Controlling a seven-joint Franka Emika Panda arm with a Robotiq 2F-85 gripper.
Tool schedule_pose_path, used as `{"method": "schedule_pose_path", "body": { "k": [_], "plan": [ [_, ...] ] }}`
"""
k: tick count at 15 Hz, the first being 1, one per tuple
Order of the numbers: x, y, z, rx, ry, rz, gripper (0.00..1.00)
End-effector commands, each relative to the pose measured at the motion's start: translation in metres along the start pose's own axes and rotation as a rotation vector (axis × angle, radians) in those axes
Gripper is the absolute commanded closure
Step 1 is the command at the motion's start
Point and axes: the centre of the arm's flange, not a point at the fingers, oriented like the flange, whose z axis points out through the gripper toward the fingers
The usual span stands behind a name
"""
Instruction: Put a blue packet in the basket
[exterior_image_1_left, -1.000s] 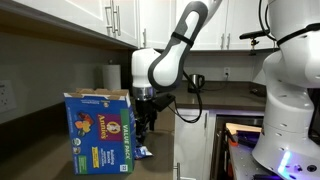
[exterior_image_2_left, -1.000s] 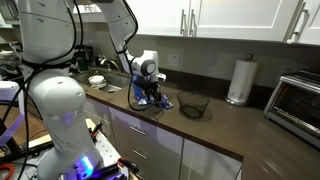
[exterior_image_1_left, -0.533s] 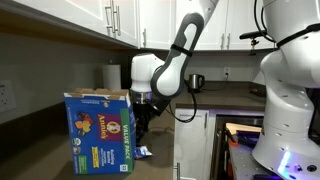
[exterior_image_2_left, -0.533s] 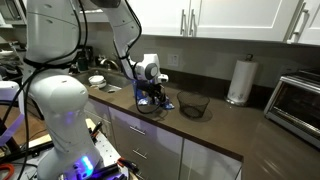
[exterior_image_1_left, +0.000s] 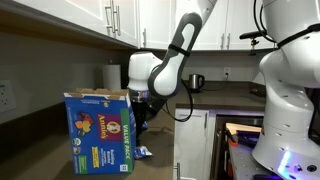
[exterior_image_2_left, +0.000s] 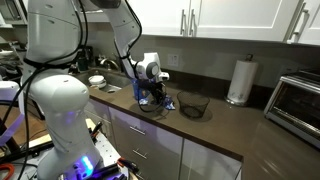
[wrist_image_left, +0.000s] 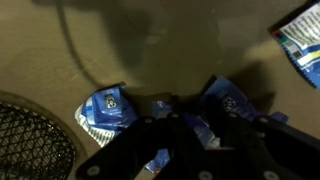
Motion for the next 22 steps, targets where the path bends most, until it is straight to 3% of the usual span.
{"method": "schedule_pose_path", "body": {
  "k": [1, 4, 7, 12, 13, 15, 22],
  "plan": [
    [-0.004, -0.003, -0.006, -0.008, 0.002, -0.005, 0.95],
    [-0.01, -0.006, -0.022, -0.01, -0.015, -0.007, 1.0],
    [-0.015, -0.01, -0.044, -0.019, -0.04, -0.015, 0.96],
    [-0.016, -0.003, -0.098, -0.049, -0.072, -0.021, 0.97],
    [-0.012, 0.003, -0.104, -0.054, -0.052, -0.012, 0.71],
    [-0.003, 0.014, -0.108, -0.057, 0.006, -0.001, 0.7],
    [0.015, 0.03, -0.079, -0.012, 0.056, 0.022, 0.26]
  ]
}}
